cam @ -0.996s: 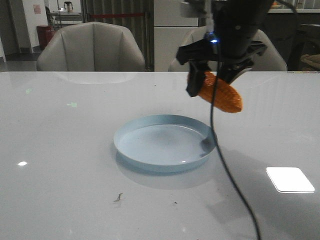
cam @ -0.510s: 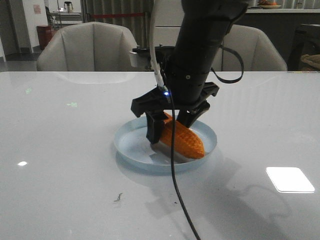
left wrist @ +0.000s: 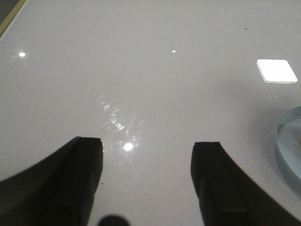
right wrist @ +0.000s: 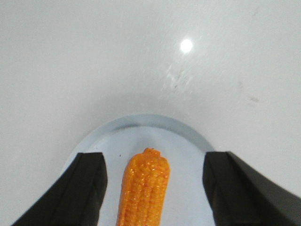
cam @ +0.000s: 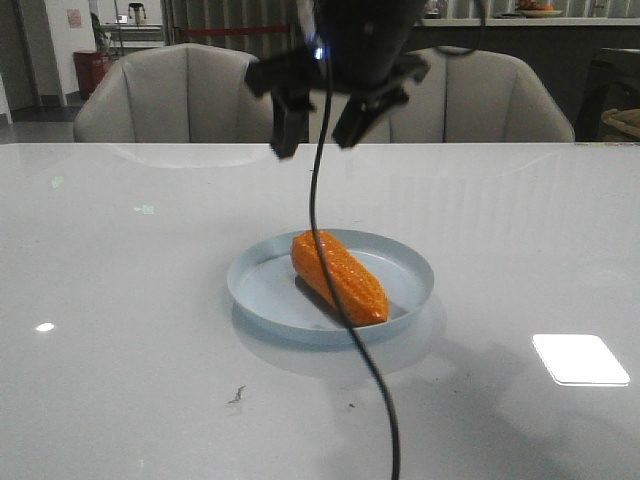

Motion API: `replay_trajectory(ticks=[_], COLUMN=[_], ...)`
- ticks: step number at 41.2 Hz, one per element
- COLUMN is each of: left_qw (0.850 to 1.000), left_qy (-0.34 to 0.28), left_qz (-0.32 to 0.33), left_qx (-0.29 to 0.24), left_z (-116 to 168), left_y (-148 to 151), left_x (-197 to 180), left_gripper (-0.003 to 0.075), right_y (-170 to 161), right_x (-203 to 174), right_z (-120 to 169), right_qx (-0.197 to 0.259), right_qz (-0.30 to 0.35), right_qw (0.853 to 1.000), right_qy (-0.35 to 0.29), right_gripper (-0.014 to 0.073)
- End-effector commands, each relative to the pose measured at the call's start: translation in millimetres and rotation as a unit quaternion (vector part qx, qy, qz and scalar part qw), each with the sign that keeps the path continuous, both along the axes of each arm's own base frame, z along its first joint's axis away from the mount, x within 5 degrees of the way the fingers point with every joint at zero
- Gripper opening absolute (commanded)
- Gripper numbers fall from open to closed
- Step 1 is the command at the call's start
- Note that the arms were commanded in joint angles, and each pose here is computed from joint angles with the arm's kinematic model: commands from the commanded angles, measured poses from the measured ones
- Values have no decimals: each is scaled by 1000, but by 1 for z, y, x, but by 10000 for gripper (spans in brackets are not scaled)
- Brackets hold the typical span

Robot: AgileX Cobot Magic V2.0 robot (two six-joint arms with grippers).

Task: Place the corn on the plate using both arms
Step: 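Open the right gripper and lift it away from the corn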

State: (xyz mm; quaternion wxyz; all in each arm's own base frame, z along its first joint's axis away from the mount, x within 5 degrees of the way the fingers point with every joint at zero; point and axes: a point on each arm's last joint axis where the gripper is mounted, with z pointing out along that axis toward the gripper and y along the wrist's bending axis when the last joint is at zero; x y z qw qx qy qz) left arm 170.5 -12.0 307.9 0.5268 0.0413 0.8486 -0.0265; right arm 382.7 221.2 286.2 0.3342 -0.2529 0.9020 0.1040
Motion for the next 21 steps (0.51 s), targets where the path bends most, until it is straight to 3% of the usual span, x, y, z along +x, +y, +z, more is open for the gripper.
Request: replay_trajectory(ticks=[1,10,16,21], left_qw=[998,998,998,998], left_qy=[-59,-59,-59,-59], left_qz=[7,7,7,7], left_qx=[-8,-8,-8,-8], left_z=[19,19,19,19], left_y=[1,1,1,1], left_x=[2,2,2,2], left_gripper=[470,470,470,470], right_y=[-33,-114,-163,-201], right_x=[-19,-60,-95,-136], right_z=[86,146,150,136], right_qx=[45,59,55,48], right_qz=[-21,-104,-165,-225], right_qw=[995,986,977,964], right_qy=[-87,-115,-126,-132], right_gripper=[545,545,545,545])
